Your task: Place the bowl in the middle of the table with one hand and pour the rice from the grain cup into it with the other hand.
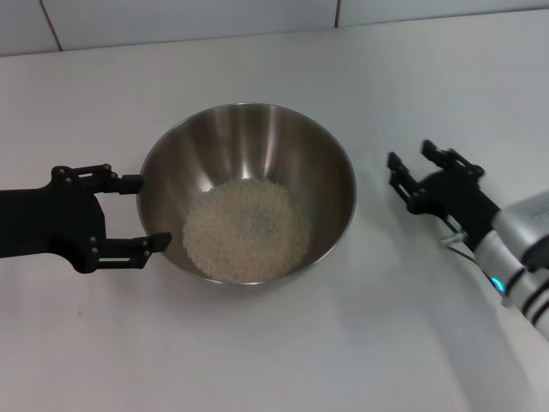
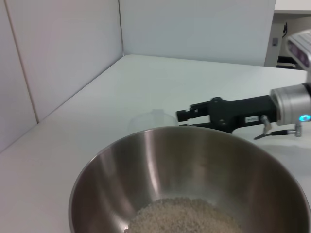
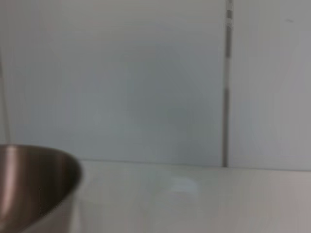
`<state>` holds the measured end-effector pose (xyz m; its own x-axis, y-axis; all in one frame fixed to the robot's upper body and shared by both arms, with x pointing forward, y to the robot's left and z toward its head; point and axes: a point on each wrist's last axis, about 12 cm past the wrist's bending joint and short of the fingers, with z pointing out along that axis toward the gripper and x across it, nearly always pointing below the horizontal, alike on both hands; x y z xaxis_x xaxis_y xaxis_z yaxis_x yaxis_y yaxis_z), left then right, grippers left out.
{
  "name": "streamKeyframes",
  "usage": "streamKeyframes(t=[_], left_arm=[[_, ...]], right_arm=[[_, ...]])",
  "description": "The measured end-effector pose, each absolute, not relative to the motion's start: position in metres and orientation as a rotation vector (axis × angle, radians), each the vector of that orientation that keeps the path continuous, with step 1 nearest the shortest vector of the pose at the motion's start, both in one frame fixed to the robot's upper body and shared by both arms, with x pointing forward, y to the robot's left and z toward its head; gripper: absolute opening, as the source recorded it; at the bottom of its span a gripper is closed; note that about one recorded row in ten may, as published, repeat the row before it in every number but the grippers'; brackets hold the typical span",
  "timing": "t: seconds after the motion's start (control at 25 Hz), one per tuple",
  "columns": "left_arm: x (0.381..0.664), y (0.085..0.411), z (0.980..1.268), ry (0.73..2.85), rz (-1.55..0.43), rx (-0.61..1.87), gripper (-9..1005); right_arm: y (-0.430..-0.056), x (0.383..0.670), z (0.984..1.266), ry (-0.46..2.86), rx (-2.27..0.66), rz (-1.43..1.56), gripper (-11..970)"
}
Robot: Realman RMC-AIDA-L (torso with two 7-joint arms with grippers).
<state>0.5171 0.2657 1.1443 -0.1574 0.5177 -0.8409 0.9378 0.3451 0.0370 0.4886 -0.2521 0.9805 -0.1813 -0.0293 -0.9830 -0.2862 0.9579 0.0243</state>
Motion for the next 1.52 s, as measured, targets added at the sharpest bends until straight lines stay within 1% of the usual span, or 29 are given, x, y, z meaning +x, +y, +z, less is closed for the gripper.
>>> streamKeyframes(t=[0.16, 0.24, 0.32, 0.36, 0.4, 0.44, 0.48, 0.6, 0.68, 0.76, 0.88, 1.04, 1.24, 1.36, 1.52], left_arm=[[0.517, 0.266, 1.144, 1.807, -0.659, 1.285, 816], [0.517, 0.266, 1.144, 1.806, -0.660, 1.285, 816], [0.517, 0.266, 1.144, 1.806, -0.660, 1.285, 815], [0.517, 0.266, 1.145, 1.805, -0.659, 1.286, 815], [0.517, 0.266, 1.145, 1.805, -0.659, 1.286, 815], [0.517, 0.266, 1.145, 1.804, -0.659, 1.287, 815], [0.517, 0.266, 1.145, 1.804, -0.658, 1.287, 815], [0.517, 0.266, 1.145, 1.804, -0.658, 1.287, 816], [0.518, 0.266, 1.145, 1.805, -0.655, 1.291, 816], [0.518, 0.266, 1.146, 1.803, -0.655, 1.293, 816], [0.519, 0.265, 1.146, 1.800, -0.655, 1.293, 816], [0.520, 0.265, 1.147, 1.799, -0.654, 1.297, 816], [0.520, 0.264, 1.147, 1.797, -0.656, 1.299, 815], [0.520, 0.264, 1.147, 1.798, -0.657, 1.297, 815], [0.521, 0.264, 1.148, 1.803, -0.657, 1.292, 815]], right_arm=[[-0.276, 0.468, 0.978, 1.724, -0.090, 0.233, 526], [-0.293, 0.461, 0.984, 1.663, -0.018, 0.235, 614], [-0.311, 0.461, 0.995, 1.587, 0.017, 0.280, 702], [-0.322, 0.463, 1.003, 1.553, 0.018, 0.330, 746], [-0.331, 0.468, 1.011, 1.532, 0.009, 0.385, 760], [-0.346, 0.481, 1.031, 1.509, -0.088, 0.532, 774], [-0.346, 0.481, 1.031, 1.509, -0.088, 0.532, 788], [-0.361, 0.506, 1.069, 1.520, -0.364, 0.690, 829], [-0.362, 0.526, 1.096, 1.557, -0.552, 0.737, 829], [-0.357, 0.540, 1.118, 1.608, -0.711, 0.728, 829], [-0.335, 0.559, 1.149, 1.682, -0.973, 0.687, 829], [-0.299, 0.574, 1.178, 1.747, -1.223, 0.659, 829], [-0.257, 0.582, 1.190, 1.811, -1.431, 0.665, 829], [-0.248, 0.583, 1.193, 1.818, -1.473, 0.657, 829], [-0.248, 0.584, 1.193, 1.820, -1.460, 0.639, 829]])
